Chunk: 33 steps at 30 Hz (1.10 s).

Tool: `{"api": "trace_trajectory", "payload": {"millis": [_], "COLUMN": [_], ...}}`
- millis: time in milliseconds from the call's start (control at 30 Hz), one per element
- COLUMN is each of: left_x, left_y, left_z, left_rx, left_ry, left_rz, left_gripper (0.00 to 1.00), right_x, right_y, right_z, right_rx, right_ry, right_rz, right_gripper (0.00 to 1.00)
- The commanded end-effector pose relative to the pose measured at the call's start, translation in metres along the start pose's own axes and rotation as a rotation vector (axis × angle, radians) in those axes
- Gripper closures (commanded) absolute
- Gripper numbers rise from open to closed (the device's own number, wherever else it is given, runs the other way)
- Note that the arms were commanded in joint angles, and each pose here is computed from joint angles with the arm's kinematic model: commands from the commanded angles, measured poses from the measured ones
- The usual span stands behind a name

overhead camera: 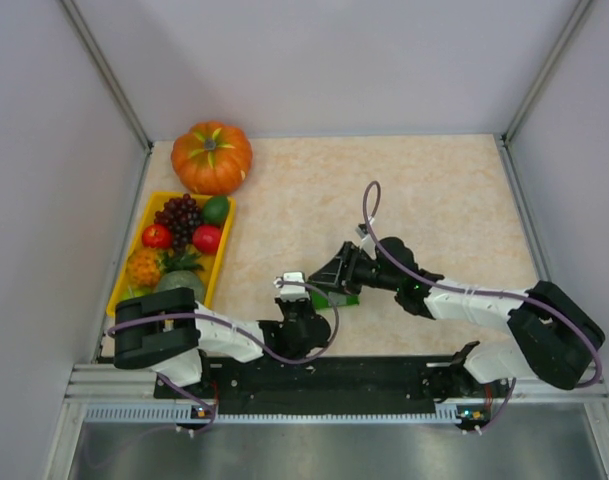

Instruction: Fold the paper box

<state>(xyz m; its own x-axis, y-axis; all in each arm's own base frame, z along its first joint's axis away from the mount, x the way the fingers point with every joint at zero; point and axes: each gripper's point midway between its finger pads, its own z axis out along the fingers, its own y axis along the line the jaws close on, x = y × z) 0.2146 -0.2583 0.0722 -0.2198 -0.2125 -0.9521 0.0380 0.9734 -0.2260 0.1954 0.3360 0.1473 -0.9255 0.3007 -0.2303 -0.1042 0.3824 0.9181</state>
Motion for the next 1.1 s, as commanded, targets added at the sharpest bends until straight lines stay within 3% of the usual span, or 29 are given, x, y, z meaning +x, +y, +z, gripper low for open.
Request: {"api": "trace_trajectory", "payload": {"millis": [0, 133, 200, 267, 400, 433, 500, 533, 567, 667, 800, 900, 1067], "left_x": [0.028, 0.034, 0.039, 0.043, 0.036, 0.036, 0.019, 0.018, 0.003, -0.021, -0.034, -0.044, -0.055], "left_y": [0.012, 0.009, 0.008, 0.012, 0.008, 0.006, 0.007, 0.013, 0.004, -0.002, 0.03, 0.037, 0.024], "left_z": [-0.008, -0.013, -0.018, -0.024, -0.036, -0.042, -0.052, -0.055, -0.064, -0.076, -0.066, -0.06, -0.05], "left_rx": [0.019, 0.052, 0.076, 0.117, 0.212, 0.252, 0.309, 0.312, 0.382, 0.481, 0.379, 0.354, 0.341], "left_ry": [0.094, 0.116, 0.142, 0.151, 0.174, 0.201, 0.203, 0.219, 0.232, 0.292, 0.353, 0.363, 0.365], "left_rz": [0.137, 0.147, 0.153, 0.18, 0.084, 0.058, -0.038, -0.032, -0.103, -0.183, -0.233, -0.268, -0.223], "left_gripper": [0.82, 0.74, 0.63, 0.65, 0.63, 0.54, 0.45, 0.39, 0.38, 0.35, 0.4, 0.52, 0.56], "right_x": [-0.005, -0.003, 0.0, 0.002, 0.007, 0.002, 0.002, -0.007, -0.012, -0.026, -0.062, -0.074, -0.076], "right_y": [0.002, -0.014, -0.024, -0.031, -0.019, -0.002, -0.014, -0.001, 0.006, 0.008, -0.013, -0.021, -0.032], "right_z": [0.003, 0.001, -0.002, -0.005, -0.008, -0.017, -0.03, -0.035, -0.044, -0.061, -0.072, -0.067, -0.049], "right_rx": [-0.06, -0.027, -0.008, -0.006, -0.001, -0.025, 0.069, 0.073, 0.081, 0.172, 0.311, 0.316, 0.28], "right_ry": [-0.064, -0.082, -0.092, -0.104, -0.047, -0.062, -0.05, -0.063, -0.075, -0.013, -0.016, -0.001, 0.009], "right_rz": [0.004, 0.043, 0.06, 0.068, -0.046, -0.132, -0.197, -0.334, -0.418, -0.682, -0.857, -0.919, -0.967], "right_gripper": [0.5, 0.5, 0.51, 0.51, 0.5, 0.5, 0.4, 0.34, 0.28, 0.27, 0.3, 0.39, 0.59]}}
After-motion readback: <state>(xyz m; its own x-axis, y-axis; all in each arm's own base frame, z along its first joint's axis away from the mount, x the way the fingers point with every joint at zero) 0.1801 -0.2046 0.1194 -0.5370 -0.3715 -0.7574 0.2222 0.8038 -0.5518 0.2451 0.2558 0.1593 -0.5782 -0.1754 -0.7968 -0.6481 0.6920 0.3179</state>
